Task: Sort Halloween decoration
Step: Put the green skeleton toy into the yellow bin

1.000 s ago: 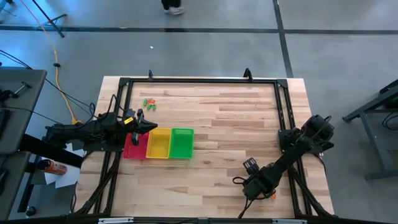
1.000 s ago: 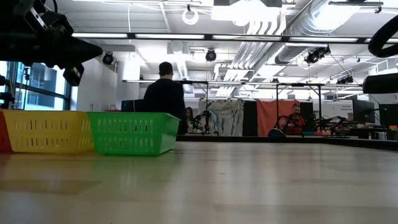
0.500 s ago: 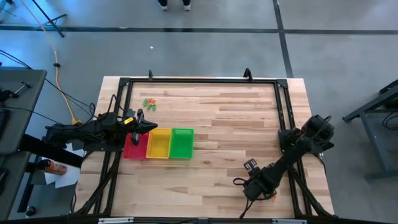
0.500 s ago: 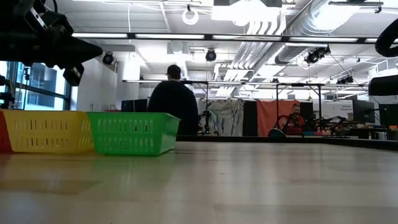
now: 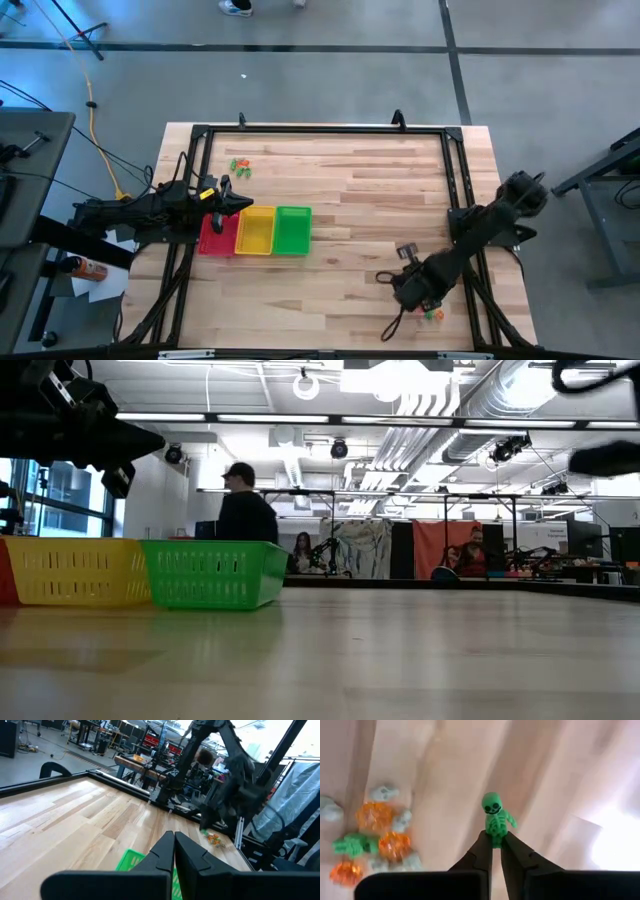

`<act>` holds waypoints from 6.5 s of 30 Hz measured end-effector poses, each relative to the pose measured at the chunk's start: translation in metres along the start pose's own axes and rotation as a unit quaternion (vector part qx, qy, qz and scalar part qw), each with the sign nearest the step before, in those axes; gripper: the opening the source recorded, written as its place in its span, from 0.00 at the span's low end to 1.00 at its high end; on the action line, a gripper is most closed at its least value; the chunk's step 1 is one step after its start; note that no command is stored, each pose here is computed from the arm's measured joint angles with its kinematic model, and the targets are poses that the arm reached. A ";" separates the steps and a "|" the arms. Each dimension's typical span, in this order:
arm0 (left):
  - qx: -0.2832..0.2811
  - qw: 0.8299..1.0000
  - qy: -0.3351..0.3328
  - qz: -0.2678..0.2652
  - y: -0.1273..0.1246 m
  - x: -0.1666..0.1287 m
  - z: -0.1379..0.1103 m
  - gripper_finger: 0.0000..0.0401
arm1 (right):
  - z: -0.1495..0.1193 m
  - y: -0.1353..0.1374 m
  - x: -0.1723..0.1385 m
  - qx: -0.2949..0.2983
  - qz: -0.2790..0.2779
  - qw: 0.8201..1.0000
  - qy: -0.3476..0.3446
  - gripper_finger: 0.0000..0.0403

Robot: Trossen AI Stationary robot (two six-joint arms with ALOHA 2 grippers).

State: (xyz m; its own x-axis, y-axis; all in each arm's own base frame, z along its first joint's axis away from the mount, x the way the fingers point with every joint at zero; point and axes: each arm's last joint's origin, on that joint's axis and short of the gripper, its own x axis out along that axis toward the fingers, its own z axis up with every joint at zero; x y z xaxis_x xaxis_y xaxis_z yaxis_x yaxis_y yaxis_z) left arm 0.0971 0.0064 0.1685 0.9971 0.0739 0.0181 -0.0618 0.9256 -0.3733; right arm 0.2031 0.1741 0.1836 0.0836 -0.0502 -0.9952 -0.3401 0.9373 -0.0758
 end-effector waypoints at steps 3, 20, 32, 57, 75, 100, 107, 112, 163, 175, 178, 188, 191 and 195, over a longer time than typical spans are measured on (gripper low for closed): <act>0.000 1.000 0.000 0.000 0.000 0.000 0.000 0.01 | -0.004 -0.018 -0.029 0.030 0.006 0.998 -0.062 0.01; 0.000 1.000 0.000 0.000 0.000 0.000 0.000 0.01 | 0.026 -0.127 -0.068 0.092 -0.041 0.884 -0.457 0.01; 0.000 1.000 0.000 0.000 0.000 0.000 0.000 0.01 | 0.085 -0.185 -0.052 0.149 -0.036 0.777 -0.611 0.01; -0.093 0.991 -0.097 -0.018 -0.005 -0.002 0.017 0.01 | 0.103 -0.191 -0.044 0.178 -0.004 0.777 -0.604 0.01; -0.060 0.970 -0.236 -0.022 -0.028 -0.017 0.082 0.04 | 0.198 -0.238 -0.048 0.069 0.012 0.805 -0.589 0.01; -0.009 0.970 -0.243 -0.012 -0.040 -0.022 0.113 0.09 | 0.273 -0.267 0.043 0.100 -0.015 0.907 -0.410 0.03; -0.003 0.970 -0.245 -0.009 -0.040 -0.022 0.113 0.09 | 0.272 -0.266 0.045 0.100 -0.012 0.908 -0.406 0.21; -0.003 0.968 -0.251 -0.011 -0.041 -0.023 0.114 0.09 | 0.271 -0.266 0.046 0.100 -0.010 0.912 -0.398 0.37; 0.089 0.995 -0.015 0.041 -0.033 0.058 0.087 0.09 | 0.014 -0.192 -0.079 0.274 -0.029 0.689 -0.670 0.37; 0.101 0.994 0.002 0.040 -0.033 0.066 0.086 0.09 | 0.015 -0.192 -0.079 0.272 -0.030 0.690 -0.670 0.37; 0.101 0.994 0.002 0.040 -0.033 0.066 0.086 0.09 | 0.015 -0.192 -0.079 0.272 -0.030 0.690 -0.670 0.37; 0.064 0.970 0.156 0.178 -0.030 0.080 0.102 0.16 | 0.015 -0.192 -0.078 0.272 -0.029 0.695 -0.665 0.37; 0.064 0.927 0.250 0.274 -0.020 0.088 0.120 0.23 | 0.015 -0.192 -0.077 0.273 -0.029 0.700 -0.659 0.37; 0.038 0.860 0.350 0.368 0.007 0.097 0.136 0.33 | 0.014 -0.192 -0.075 0.274 -0.029 0.706 -0.652 0.37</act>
State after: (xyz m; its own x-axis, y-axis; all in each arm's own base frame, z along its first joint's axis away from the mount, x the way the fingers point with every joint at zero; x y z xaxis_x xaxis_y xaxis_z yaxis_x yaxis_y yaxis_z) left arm 0.1870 0.0699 0.2937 0.4662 0.4339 -0.7710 -0.6646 0.7470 0.0185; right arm 0.2756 0.0030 0.2739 0.9957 -0.0690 -0.0611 0.0834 0.9571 0.2773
